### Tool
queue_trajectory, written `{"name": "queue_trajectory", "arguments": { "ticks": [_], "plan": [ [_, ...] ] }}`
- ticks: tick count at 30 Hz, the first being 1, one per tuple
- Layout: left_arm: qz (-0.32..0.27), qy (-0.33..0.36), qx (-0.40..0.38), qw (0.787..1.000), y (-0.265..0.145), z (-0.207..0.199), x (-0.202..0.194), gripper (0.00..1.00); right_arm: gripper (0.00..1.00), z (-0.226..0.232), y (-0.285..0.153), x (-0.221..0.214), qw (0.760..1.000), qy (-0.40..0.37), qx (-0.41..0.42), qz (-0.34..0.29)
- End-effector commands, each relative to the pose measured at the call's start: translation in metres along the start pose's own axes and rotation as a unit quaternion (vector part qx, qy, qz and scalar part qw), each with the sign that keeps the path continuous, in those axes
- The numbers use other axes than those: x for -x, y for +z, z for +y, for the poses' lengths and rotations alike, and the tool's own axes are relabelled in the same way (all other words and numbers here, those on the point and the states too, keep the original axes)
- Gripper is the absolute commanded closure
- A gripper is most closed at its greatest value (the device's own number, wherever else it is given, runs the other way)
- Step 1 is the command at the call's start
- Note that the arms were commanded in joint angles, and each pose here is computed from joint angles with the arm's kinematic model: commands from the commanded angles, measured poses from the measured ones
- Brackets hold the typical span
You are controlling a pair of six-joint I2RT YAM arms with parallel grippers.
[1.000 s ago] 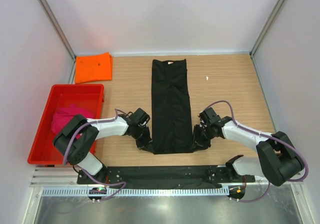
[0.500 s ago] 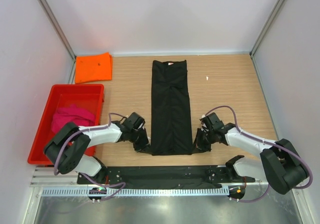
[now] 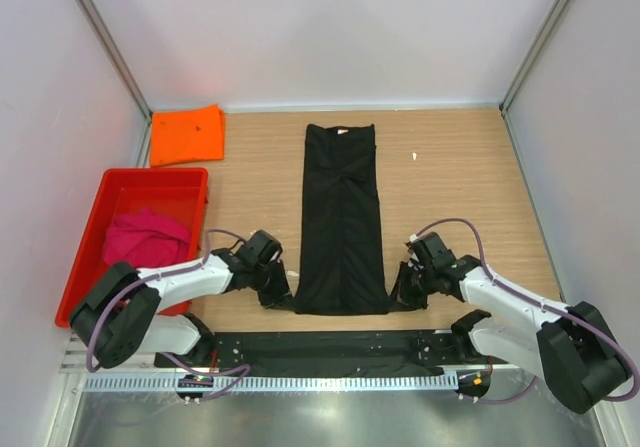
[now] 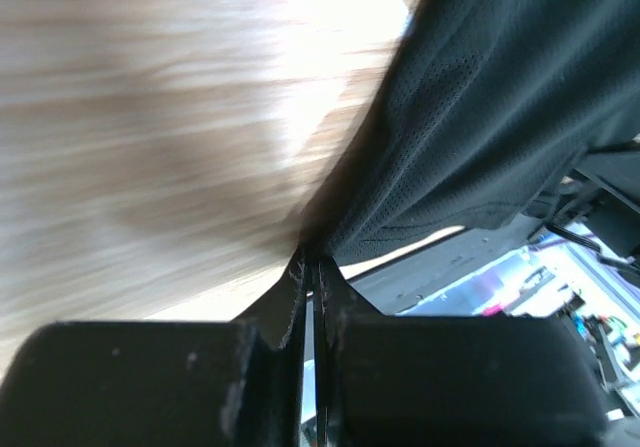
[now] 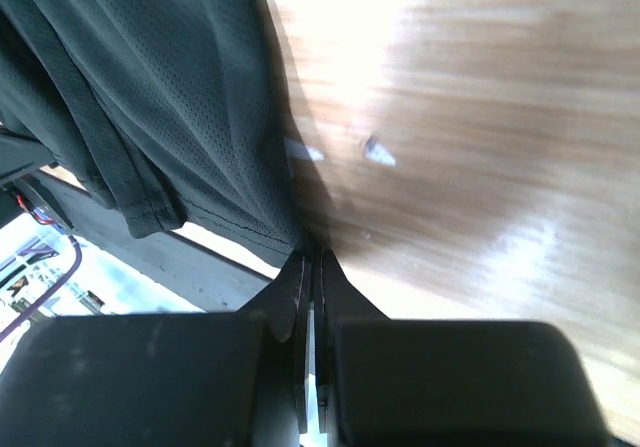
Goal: Fold and stack the t-shirts
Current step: Fold the tshirt
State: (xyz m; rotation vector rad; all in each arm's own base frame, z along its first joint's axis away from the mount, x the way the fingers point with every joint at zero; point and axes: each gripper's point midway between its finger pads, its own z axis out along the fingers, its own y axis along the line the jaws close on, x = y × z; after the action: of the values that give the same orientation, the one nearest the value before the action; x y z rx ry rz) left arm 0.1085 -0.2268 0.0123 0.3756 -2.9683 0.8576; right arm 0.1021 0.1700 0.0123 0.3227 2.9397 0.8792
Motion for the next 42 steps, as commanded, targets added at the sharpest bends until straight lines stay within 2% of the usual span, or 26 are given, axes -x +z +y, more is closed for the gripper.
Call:
{"name": "queue_trajectory", "arguments": {
  "ticks": [1, 5, 6, 11, 12, 14, 15, 17, 18, 20, 21, 26, 42],
  "plan": [
    [-0.024, 0.002, 0.046, 0.999, -0.012, 0.014, 0.003, 1.0, 0.99, 0.001, -0.01, 0.004, 1.0, 0.001, -0.015, -0.019],
    [-0.051, 0.037, 0.056, 0.996, -0.031, -0.01, 0.022, 1.0, 0.99, 0.027, -0.026, 0.028, 0.999, -0.012, -0.008, -0.053],
    [-0.063, 0.047, 0.045, 0.996, -0.04, -0.028, 0.031, 1.0, 0.99, 0.038, -0.031, 0.04, 0.998, -0.014, -0.005, -0.062],
    [-0.079, 0.051, 0.04, 0.995, -0.06, -0.06, 0.068, 1.0, 0.99, 0.074, -0.044, 0.079, 0.996, -0.043, -0.004, -0.077],
    [-0.085, 0.06, 0.023, 0.994, -0.067, -0.079, 0.079, 1.0, 0.99, 0.092, -0.052, 0.094, 0.994, -0.053, 0.007, -0.091],
    [-0.079, 0.044, 0.037, 0.995, -0.066, -0.08, 0.098, 1.0, 0.99, 0.103, -0.054, 0.117, 0.994, -0.06, -0.004, -0.088],
    [-0.093, 0.055, 0.02, 0.994, -0.075, -0.098, 0.113, 1.0, 0.99, 0.104, -0.055, 0.127, 0.994, -0.061, -0.01, -0.09],
    [-0.091, 0.036, 0.03, 0.995, -0.071, -0.098, 0.137, 1.0, 0.99, 0.099, -0.049, 0.149, 0.995, -0.052, -0.023, -0.081],
    [-0.105, 0.041, 0.013, 0.994, -0.08, -0.115, 0.151, 1.0, 0.99, 0.11, -0.054, 0.165, 0.994, -0.056, -0.014, -0.092],
    [-0.106, 0.03, 0.023, 0.994, -0.072, -0.115, 0.175, 1.0, 0.99, 0.116, -0.055, 0.195, 0.994, -0.056, -0.008, -0.097],
    [-0.115, 0.033, 0.01, 0.993, -0.077, -0.129, 0.189, 1.0, 0.99, 0.117, -0.054, 0.204, 0.994, -0.057, -0.009, -0.097],
    [-0.117, 0.018, -0.002, 0.993, -0.073, -0.145, 0.232, 1.0, 0.99, 0.116, -0.045, 0.25, 0.995, -0.054, -0.016, -0.079],
    [-0.128, -0.011, 0.009, 0.992, -0.05, -0.14, 0.289, 1.0, 0.99, 0.115, -0.025, 0.309, 0.997, -0.047, 0.007, -0.069]
  ]
}}
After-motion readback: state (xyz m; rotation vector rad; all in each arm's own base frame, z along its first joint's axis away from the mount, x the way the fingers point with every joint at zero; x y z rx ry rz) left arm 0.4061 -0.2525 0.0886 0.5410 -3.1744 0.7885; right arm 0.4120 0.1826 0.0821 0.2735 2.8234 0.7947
